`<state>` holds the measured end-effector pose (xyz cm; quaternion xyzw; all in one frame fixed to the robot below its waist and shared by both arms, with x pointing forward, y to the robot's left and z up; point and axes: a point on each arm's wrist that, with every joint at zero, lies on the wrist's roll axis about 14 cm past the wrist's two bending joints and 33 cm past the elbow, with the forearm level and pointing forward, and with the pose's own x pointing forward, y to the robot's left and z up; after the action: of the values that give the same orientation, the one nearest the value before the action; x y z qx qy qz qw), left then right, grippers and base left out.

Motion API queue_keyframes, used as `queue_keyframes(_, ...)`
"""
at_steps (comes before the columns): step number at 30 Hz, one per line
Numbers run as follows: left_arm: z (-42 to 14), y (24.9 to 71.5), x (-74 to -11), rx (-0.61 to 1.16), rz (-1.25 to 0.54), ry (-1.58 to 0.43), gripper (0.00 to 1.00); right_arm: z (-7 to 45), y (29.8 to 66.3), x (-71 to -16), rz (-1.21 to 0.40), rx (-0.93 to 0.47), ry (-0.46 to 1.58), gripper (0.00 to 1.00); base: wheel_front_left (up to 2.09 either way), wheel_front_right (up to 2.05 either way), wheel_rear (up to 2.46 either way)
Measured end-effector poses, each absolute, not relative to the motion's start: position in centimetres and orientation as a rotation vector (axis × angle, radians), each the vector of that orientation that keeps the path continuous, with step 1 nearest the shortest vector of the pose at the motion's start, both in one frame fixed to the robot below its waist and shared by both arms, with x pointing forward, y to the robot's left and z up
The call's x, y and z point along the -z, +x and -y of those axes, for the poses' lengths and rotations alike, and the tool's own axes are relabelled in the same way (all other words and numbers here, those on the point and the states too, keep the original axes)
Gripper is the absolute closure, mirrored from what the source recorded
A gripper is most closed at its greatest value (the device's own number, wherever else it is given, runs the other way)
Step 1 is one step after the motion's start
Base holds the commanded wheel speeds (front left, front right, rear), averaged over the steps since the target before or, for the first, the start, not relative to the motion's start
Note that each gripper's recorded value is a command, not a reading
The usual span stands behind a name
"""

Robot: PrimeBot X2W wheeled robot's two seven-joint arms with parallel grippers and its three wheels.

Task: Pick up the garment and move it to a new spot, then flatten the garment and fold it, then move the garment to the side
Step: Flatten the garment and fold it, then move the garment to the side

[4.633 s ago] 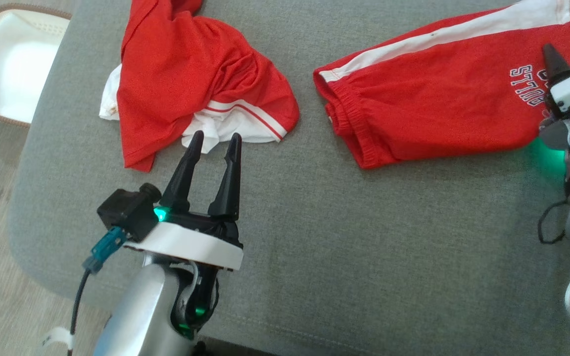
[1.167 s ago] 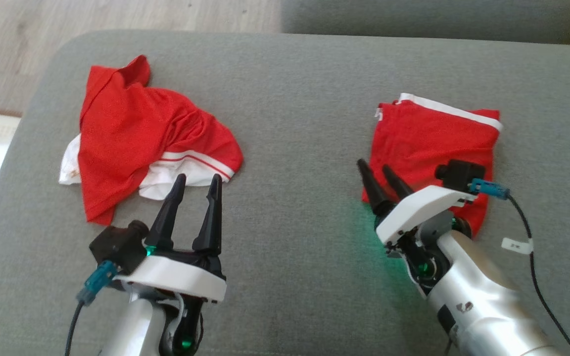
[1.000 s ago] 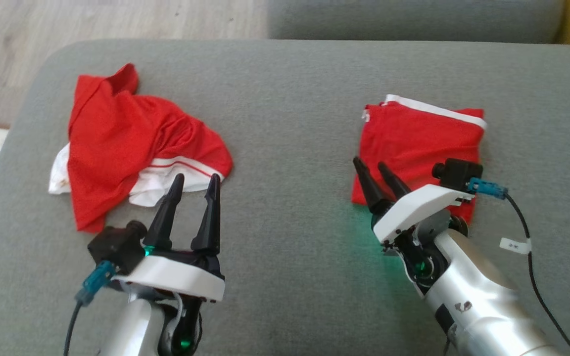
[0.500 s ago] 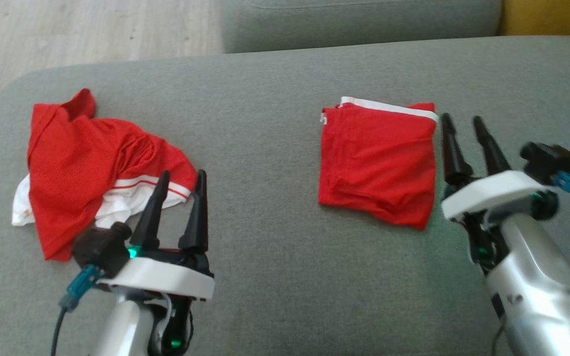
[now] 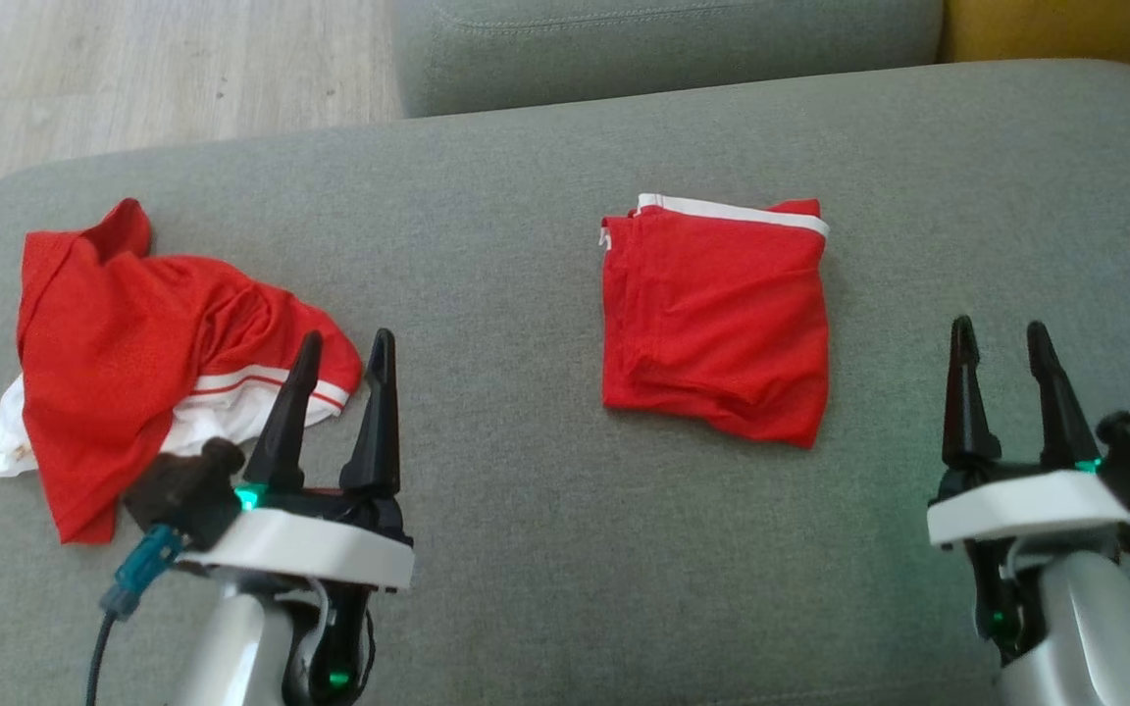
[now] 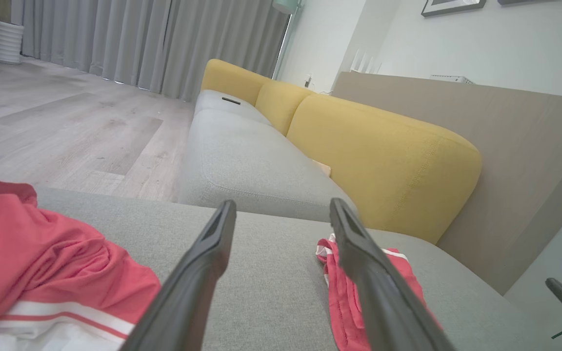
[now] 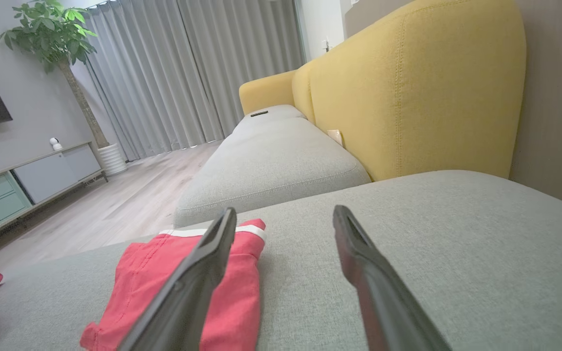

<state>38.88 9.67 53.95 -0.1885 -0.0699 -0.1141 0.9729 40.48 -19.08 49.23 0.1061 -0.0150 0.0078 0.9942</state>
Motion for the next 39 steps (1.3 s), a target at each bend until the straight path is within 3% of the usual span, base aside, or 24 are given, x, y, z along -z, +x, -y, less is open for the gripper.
queue_keyframes(13, -10.2, 38.7, -51.7, 0.202, 0.076, -0.386, 0.00, 18.8, 40.7, -48.2, -0.006, -0.020, 0.179, 0.00, 0.00, 0.00, 0.00)
queue_keyframes(26, -11.6, 39.0, -51.1, 0.159, 0.064, -0.387, 0.00, 14.1, 45.8, -43.7, -0.274, -0.139, 0.147, 0.00, 0.00, 0.00, 0.00)
queue_keyframes(32, -12.9, 38.6, -50.0, 0.112, 0.037, -0.388, 0.00, 13.5, 47.2, -39.9, -0.450, -0.120, 0.197, 0.00, 0.00, 0.00, 0.00)
queue_keyframes(39, -14.2, 38.6, -49.4, 0.071, 0.023, -0.378, 0.00, 11.9, 48.1, -37.4, -0.549, -0.133, 0.250, 0.00, 0.00, 0.00, 0.00)
